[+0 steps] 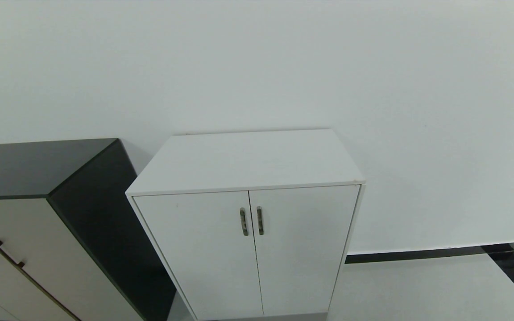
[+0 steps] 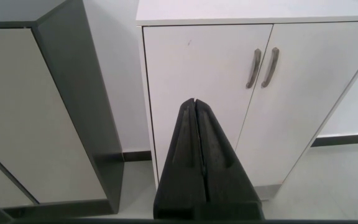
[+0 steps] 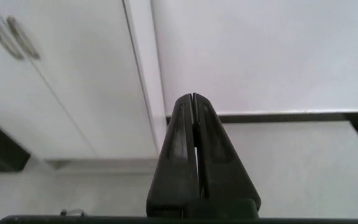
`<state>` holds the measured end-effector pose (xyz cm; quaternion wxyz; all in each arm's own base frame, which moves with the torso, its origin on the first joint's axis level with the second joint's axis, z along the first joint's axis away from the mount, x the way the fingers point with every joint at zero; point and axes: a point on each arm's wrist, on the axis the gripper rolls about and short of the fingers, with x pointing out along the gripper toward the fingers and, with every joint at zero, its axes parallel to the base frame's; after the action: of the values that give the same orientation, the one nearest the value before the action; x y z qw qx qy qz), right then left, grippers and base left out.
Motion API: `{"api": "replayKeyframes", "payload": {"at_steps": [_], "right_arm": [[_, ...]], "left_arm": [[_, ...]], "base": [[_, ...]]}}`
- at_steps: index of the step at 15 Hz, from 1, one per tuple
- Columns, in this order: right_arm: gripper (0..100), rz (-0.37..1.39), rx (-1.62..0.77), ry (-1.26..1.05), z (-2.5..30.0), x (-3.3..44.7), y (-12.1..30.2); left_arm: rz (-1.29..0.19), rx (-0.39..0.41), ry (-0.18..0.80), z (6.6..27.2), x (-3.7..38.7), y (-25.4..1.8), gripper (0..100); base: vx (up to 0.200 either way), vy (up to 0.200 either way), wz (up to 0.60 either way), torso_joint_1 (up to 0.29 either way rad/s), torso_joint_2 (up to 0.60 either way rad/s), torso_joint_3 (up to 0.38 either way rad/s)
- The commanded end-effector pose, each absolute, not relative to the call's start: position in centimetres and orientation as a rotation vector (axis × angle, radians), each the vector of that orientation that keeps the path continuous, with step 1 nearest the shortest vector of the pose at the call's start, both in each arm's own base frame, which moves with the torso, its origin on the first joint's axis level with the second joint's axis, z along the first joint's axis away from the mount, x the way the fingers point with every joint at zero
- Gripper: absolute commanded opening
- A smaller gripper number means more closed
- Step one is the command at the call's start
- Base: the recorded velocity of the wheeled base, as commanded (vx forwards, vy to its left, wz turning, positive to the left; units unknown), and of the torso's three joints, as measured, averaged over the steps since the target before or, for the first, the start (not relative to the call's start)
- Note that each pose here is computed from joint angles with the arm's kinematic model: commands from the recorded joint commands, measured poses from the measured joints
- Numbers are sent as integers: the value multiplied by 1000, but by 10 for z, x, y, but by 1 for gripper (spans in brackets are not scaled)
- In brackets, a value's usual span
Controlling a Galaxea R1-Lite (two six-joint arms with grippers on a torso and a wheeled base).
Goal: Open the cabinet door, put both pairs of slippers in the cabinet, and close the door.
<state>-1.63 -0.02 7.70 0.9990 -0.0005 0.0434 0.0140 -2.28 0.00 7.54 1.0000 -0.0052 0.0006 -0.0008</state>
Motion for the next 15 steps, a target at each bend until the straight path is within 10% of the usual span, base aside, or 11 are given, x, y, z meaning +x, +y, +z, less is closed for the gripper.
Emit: {"api": "replayKeyframes", "payload": {"at_steps": [1, 15], "right_arm": [[0, -2, -8, 0, 75, -23, 0], [0, -52, 65, -6, 76, -23, -1]], "left_arm": [[-2, -11, 3, 75, -23, 0, 0], [-2, -6, 2, 75, -23, 0, 0]], "base": [[0, 0, 0, 0, 0, 0], [0, 0, 0, 0, 0, 0]]}}
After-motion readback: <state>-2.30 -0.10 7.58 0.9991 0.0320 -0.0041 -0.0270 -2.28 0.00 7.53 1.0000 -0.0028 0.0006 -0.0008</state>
